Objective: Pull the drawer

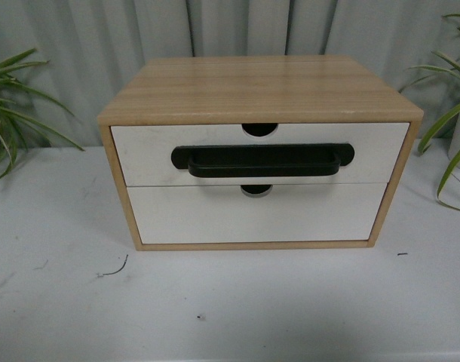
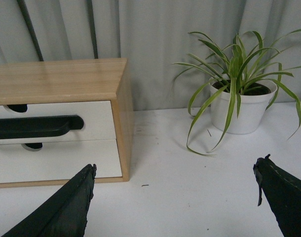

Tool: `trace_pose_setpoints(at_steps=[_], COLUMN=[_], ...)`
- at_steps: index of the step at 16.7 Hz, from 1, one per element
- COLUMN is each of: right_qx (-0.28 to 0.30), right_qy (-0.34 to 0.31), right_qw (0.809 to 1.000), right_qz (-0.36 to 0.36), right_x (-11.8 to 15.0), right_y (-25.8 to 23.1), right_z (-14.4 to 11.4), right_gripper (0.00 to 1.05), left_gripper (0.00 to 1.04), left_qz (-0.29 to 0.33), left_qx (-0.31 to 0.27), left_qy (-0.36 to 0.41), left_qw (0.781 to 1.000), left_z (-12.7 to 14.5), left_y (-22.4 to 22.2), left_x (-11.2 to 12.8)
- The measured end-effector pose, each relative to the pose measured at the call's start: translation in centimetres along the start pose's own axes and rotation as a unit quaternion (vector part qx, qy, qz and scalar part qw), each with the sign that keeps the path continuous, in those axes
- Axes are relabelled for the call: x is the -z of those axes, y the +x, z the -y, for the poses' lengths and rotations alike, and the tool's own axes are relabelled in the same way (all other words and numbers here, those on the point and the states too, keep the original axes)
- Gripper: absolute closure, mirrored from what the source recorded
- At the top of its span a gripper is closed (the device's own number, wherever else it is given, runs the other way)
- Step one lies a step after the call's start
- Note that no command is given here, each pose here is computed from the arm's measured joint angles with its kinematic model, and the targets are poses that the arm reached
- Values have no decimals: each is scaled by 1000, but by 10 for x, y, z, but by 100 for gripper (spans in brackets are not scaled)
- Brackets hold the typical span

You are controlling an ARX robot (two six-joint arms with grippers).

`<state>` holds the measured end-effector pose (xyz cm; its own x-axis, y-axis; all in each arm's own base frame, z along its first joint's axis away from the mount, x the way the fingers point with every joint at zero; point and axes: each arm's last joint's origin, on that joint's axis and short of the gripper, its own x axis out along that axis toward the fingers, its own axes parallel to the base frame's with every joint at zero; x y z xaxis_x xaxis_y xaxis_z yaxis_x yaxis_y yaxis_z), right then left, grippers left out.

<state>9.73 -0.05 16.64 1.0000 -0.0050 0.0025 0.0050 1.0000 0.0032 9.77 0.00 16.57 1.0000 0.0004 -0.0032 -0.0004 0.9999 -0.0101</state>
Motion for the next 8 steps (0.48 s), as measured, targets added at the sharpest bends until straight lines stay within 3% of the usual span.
trace_pose_setpoints(at_steps=[8], right_qx=[0], right_qy=[0], right_qw=[1000], right_qz=[0], right_x=[0], right_y=[0], right_z=[0], right_gripper=[6], left_gripper=[7], left_qz=[0], left_qx=[0], left_qy=[0], left_qw=[1000], left_z=[0], left_y=[0], left_x=[0])
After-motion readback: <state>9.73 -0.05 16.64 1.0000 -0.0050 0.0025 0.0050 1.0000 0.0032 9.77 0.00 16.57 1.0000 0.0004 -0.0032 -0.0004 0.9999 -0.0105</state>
